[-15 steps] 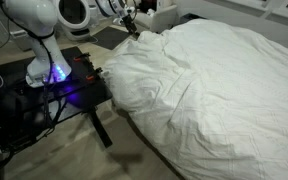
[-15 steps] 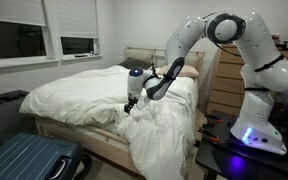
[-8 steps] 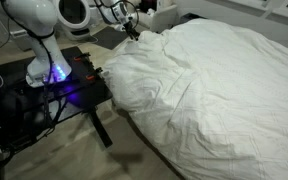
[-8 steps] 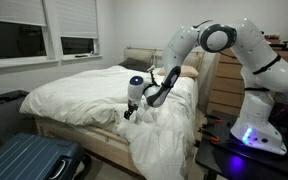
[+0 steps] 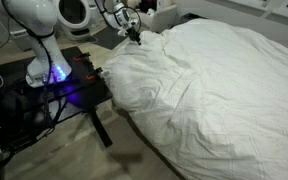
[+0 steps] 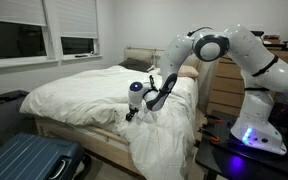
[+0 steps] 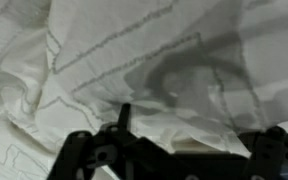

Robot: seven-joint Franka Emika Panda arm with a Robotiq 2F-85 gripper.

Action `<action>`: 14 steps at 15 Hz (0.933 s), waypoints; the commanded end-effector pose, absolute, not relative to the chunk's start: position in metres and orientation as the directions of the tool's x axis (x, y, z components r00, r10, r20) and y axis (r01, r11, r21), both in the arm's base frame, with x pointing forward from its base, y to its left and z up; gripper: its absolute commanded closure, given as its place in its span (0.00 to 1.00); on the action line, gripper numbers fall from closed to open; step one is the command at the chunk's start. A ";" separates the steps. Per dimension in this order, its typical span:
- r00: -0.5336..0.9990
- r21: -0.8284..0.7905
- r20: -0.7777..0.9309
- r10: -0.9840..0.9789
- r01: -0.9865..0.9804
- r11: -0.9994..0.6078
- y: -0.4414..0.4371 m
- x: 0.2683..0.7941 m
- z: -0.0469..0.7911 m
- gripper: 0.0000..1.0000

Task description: Make the bed

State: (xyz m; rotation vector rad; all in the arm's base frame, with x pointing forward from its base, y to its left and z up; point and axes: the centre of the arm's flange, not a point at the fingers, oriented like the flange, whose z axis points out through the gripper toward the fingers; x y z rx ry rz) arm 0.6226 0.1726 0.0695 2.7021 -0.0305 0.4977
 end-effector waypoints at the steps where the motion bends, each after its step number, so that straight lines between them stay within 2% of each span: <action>1: 0.940 0.372 0.341 -0.028 -0.162 -0.914 0.166 0.633 0.066 0.00; 8: 0.942 0.366 0.317 -0.111 -0.229 -0.902 0.157 0.631 0.056 0.00; 9: 0.942 0.365 0.315 -0.118 -0.235 -0.901 0.156 0.631 0.054 0.25; 10: 0.943 0.363 0.309 -0.125 -0.238 -0.901 0.154 0.631 0.054 0.26; 14: 0.936 0.352 0.321 -0.143 -0.258 -0.900 0.156 0.632 0.062 0.58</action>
